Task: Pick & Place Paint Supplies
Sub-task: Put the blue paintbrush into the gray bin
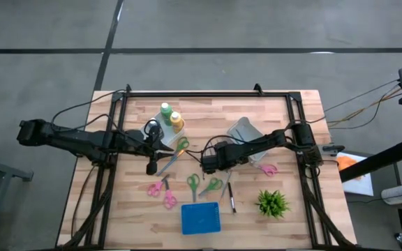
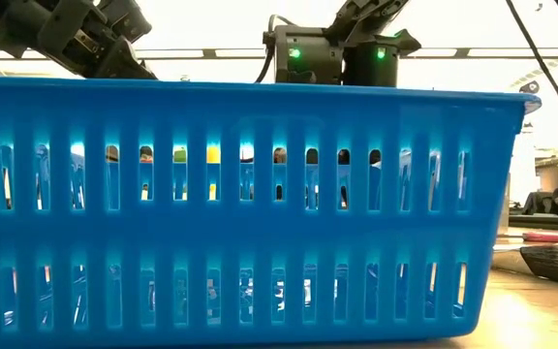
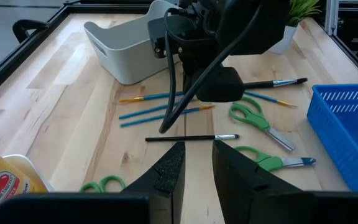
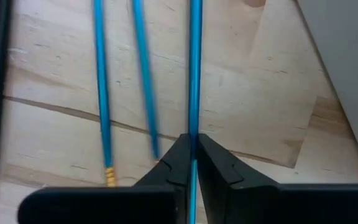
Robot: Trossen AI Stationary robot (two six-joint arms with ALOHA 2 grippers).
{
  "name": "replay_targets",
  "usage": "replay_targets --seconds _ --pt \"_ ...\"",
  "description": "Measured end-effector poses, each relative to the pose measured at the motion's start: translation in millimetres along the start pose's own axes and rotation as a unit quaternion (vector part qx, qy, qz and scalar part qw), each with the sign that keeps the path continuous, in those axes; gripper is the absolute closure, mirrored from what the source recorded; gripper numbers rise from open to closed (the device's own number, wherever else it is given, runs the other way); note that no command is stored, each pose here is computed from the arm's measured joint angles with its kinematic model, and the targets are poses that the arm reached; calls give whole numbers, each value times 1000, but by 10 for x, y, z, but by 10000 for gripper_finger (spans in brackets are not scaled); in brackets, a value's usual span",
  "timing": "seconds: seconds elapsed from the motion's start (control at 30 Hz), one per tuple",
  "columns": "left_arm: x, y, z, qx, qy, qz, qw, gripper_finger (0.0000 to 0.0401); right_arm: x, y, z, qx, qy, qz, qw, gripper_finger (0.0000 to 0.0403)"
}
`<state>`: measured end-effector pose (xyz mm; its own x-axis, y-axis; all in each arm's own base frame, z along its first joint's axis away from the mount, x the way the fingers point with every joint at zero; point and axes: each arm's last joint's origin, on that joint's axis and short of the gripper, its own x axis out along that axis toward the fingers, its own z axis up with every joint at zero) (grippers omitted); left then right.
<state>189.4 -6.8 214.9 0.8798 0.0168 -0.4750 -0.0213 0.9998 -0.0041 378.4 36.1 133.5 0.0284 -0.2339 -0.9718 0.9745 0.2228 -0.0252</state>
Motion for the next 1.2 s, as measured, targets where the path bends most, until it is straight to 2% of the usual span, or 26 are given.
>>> replay_targets --seconds 0.5,0.87,1.03,1.2 --pt "0 -1 -2 0 0 0 1000 319 -3 0 0 -2 0 2 1000 381" --pt "0 -1 -4 0 2 0 1000 319 -151 -26 51 -20 -2 9 1000 380" --pt "0 -1 -5 0 2 0 1000 319 -281 21 96 -56 -7 13 998 380" --pt "0 0 -5 0 2 0 1000 319 -508 43 159 -116 -20 12 993 380"
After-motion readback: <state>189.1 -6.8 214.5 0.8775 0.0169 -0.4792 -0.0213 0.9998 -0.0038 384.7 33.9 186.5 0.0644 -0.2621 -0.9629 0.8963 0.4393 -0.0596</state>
